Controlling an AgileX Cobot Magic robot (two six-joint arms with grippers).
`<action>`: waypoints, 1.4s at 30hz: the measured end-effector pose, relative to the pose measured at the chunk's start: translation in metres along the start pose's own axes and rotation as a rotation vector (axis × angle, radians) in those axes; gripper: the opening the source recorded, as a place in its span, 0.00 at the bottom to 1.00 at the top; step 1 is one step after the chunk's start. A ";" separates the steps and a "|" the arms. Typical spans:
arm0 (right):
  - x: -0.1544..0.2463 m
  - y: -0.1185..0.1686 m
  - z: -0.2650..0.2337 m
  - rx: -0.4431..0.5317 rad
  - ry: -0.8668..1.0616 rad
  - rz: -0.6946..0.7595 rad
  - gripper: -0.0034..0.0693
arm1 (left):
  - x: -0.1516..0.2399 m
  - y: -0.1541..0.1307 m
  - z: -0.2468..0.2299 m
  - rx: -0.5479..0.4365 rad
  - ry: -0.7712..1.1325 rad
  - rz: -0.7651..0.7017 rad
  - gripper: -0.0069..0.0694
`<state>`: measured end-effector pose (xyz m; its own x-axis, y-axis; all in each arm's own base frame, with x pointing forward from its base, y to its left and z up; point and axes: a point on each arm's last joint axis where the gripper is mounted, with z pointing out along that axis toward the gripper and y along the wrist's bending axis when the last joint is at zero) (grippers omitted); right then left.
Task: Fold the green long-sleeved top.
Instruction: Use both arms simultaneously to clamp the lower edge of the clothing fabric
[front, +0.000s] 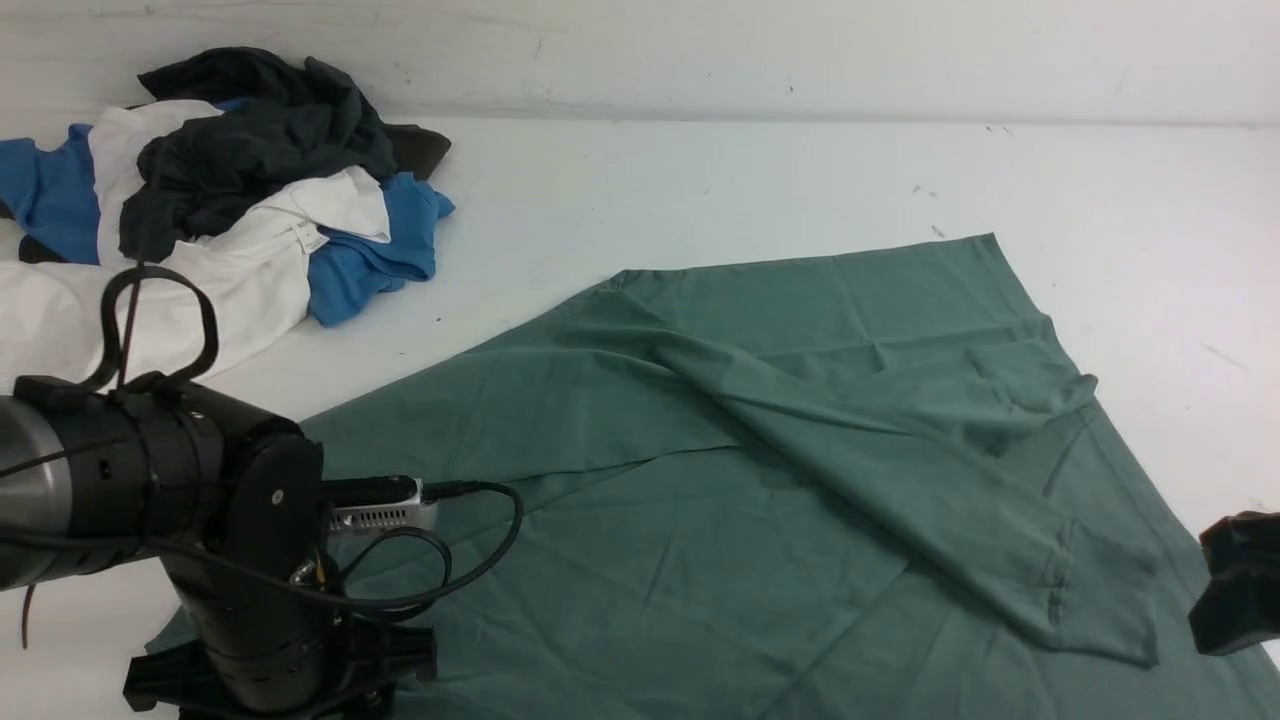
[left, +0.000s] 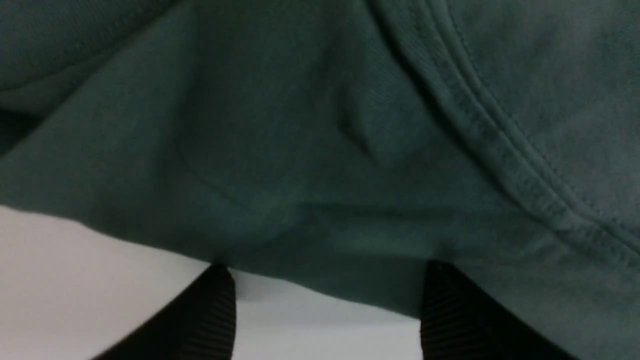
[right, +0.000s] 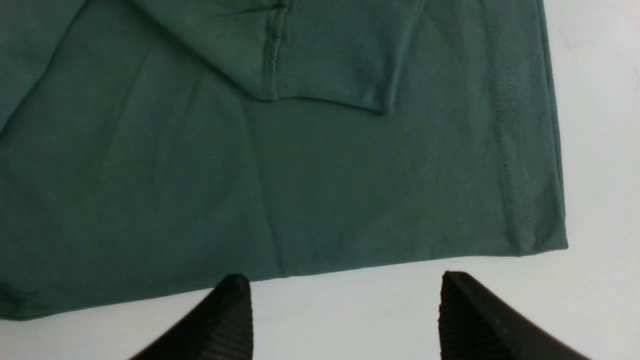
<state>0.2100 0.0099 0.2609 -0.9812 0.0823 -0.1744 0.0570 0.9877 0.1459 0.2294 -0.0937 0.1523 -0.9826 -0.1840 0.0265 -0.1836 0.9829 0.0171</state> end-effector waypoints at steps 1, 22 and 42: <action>0.000 0.000 0.000 0.000 0.000 0.000 0.68 | -0.001 0.000 0.001 -0.003 0.004 0.000 0.70; 0.064 -0.013 0.055 0.031 0.230 0.027 0.68 | -0.001 0.009 -0.004 -0.086 -0.009 0.175 0.11; 0.048 -0.027 0.100 0.118 0.260 0.001 0.60 | -0.001 0.012 -0.007 -0.099 -0.022 0.194 0.11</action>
<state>0.1800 0.0009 0.1509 -0.9946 0.0612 0.0838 0.0638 0.9976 0.0287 0.2280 -0.0821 0.1595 -0.9998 0.0098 0.0166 0.0116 0.9936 0.1124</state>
